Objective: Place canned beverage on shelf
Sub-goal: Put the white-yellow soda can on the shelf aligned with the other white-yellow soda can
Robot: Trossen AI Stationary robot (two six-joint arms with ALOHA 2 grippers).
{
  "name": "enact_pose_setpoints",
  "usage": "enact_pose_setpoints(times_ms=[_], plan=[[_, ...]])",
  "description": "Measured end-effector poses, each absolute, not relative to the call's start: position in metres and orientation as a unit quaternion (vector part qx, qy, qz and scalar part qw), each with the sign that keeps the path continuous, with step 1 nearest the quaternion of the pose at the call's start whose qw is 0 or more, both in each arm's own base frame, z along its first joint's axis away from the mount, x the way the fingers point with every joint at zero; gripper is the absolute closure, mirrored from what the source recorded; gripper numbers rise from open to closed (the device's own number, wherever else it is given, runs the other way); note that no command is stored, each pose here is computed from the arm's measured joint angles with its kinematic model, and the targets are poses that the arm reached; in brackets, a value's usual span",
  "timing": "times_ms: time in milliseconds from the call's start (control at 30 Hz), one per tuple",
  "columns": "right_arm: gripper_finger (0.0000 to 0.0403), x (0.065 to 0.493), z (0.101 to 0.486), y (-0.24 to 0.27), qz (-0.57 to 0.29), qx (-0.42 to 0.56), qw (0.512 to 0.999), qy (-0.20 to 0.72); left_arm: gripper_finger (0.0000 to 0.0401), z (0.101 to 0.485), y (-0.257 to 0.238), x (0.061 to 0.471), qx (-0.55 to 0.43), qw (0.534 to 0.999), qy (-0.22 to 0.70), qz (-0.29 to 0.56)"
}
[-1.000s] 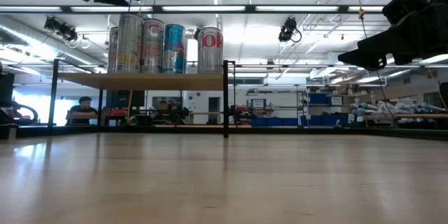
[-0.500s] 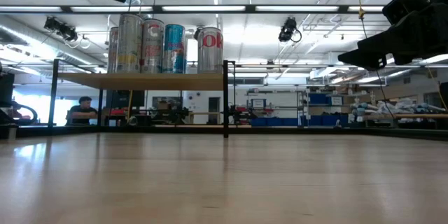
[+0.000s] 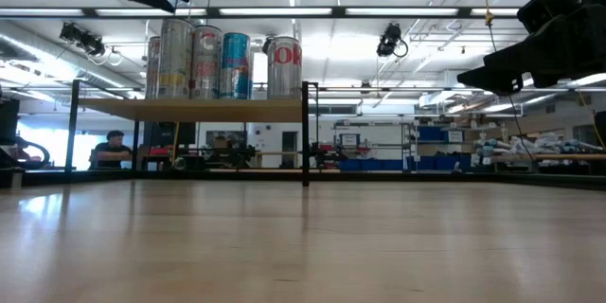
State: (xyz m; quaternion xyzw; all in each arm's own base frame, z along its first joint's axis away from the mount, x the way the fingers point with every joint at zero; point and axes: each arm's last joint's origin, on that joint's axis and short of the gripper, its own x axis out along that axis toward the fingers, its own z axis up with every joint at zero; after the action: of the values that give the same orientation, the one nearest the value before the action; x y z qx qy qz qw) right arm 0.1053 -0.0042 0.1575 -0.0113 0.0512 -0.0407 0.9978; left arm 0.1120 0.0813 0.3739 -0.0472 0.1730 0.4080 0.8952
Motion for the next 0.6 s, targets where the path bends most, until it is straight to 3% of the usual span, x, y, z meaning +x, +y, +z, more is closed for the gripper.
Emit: enact_pose_setpoints(times_ms=[167, 367, 600], plan=[[0.0020, 0.1053, 0.1575, -0.0042, -0.041, -0.011, 0.998, 0.051, 0.0076, 0.3719, 0.0840, 0.1115, -0.064, 0.893, 0.177, 0.408], [0.0020, 0.1053, 0.1576, -0.0042, -0.041, -0.011, 0.998, 0.051, 0.0007, 0.3703, 0.0873, 0.1080, -0.047, 0.888, 0.195, 0.414], [0.0020, 0.1053, 0.1575, -0.0042, -0.041, -0.011, 0.998, 0.051, 0.0018, 0.3661, 0.0913, 0.1087, -0.061, 0.891, 0.213, 0.397]])
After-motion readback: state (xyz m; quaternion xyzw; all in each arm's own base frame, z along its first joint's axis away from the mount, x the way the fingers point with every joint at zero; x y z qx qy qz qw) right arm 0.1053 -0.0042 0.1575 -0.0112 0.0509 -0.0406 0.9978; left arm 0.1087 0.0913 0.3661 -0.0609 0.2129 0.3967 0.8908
